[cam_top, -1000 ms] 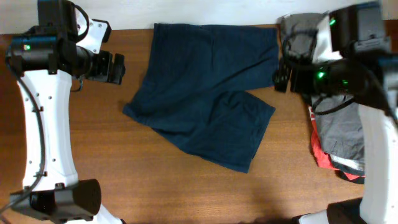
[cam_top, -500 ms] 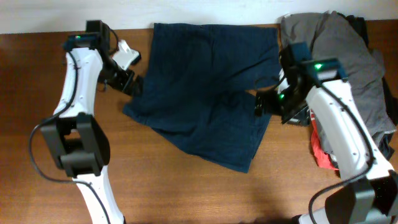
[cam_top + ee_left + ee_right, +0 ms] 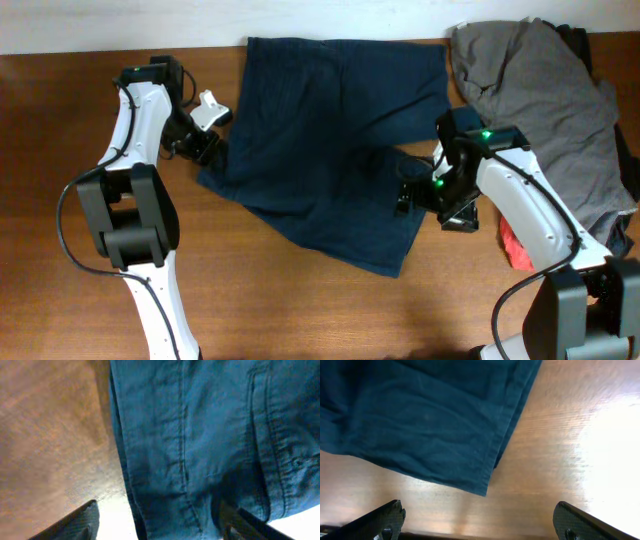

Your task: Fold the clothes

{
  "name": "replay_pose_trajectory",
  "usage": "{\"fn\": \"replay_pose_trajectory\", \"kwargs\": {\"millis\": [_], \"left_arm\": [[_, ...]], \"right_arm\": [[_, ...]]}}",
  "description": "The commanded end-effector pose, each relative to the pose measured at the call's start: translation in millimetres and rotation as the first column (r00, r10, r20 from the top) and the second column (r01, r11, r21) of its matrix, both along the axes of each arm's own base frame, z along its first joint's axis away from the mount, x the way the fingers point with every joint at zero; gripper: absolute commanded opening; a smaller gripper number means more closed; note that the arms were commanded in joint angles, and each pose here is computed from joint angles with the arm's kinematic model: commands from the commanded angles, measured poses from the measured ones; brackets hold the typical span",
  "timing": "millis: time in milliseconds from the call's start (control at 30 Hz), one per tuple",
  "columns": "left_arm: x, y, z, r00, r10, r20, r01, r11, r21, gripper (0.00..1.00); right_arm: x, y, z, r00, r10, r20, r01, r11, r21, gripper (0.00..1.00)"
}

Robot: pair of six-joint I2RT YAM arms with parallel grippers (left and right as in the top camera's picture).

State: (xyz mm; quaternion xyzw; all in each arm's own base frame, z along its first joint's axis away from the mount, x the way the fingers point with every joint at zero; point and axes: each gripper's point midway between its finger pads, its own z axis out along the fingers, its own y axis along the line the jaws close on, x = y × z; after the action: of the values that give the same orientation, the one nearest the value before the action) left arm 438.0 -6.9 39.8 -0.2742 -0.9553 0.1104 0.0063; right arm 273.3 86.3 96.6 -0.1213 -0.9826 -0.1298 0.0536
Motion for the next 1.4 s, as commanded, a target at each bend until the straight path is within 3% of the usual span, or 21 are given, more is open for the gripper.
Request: {"fn": "replay_pose_trajectory", "kwargs": {"millis": [0, 33, 67, 100, 267, 467, 533, 567, 633, 667, 933, 1367], "left_arm": [[-10, -2, -6, 0.999, -0.010, -0.050, 0.008, 0.999, -0.033, 0.57], [-15, -7, -4, 0.998, -0.008, -0.069, 0.004, 0.999, -0.054, 0.42], [-19, -13, -2, 0.996, 0.009, -0.093, -0.017, 0.996, -0.083, 0.33], [-22, -18, 0, 0.994, 0.022, -0.111, -0.035, 0.993, -0.110, 0.31], [-25, -25, -3, 0.992, 0.018, -0.121, -0.034, 0.991, -0.132, 0.32], [-34, -18, -15, 0.988, 0.018, -0.153, -0.032, 0.995, -0.090, 0.52], [-36, -15, -18, 0.987, 0.020, -0.161, -0.032, 0.997, -0.072, 0.54], [-36, -14, -18, 0.986, 0.037, -0.165, -0.048, 0.997, -0.062, 0.46], [-34, -13, -19, 0.983, 0.078, -0.168, -0.087, 0.995, -0.047, 0.09], [-33, -13, -19, 0.981, 0.098, -0.168, -0.106, 0.993, -0.042, 0.01], [-23, -4, -24, 0.901, 0.398, -0.171, -0.391, 0.917, 0.075, 0.01], [-18, -4, -24, 0.888, 0.430, -0.161, -0.423, 0.903, 0.074, 0.01]], "right_arm": [[-7, 3, -1, 0.999, -0.024, -0.022, 0.024, 0.999, 0.025, 1.00], [-7, 4, -1, 0.999, -0.024, -0.024, 0.025, 0.999, 0.028, 1.00], [-8, 5, 0, 0.999, -0.025, -0.026, 0.026, 0.999, 0.035, 1.00], [-7, 7, 0, 0.999, -0.025, -0.026, 0.026, 0.999, 0.047, 1.00], [-7, 8, 1, 0.999, -0.036, -0.028, 0.037, 0.998, 0.053, 1.00], [-15, 8, 1, 0.997, -0.046, -0.067, 0.049, 0.998, 0.048, 1.00], [-18, 10, 2, 0.996, -0.039, -0.075, 0.043, 0.998, 0.055, 1.00], [-19, 14, 2, 0.996, -0.031, -0.078, 0.036, 0.997, 0.063, 1.00], [-22, 21, 2, 0.996, -0.022, -0.085, 0.028, 0.997, 0.071, 1.00], [-23, 24, 2, 0.996, -0.020, -0.090, 0.026, 0.997, 0.068, 1.00], [-25, 23, -16, 0.993, -0.088, -0.076, 0.083, 0.994, -0.068, 0.97], [-1, 27, -67, 0.985, -0.153, 0.073, 0.155, 0.988, -0.019, 0.75]]}}
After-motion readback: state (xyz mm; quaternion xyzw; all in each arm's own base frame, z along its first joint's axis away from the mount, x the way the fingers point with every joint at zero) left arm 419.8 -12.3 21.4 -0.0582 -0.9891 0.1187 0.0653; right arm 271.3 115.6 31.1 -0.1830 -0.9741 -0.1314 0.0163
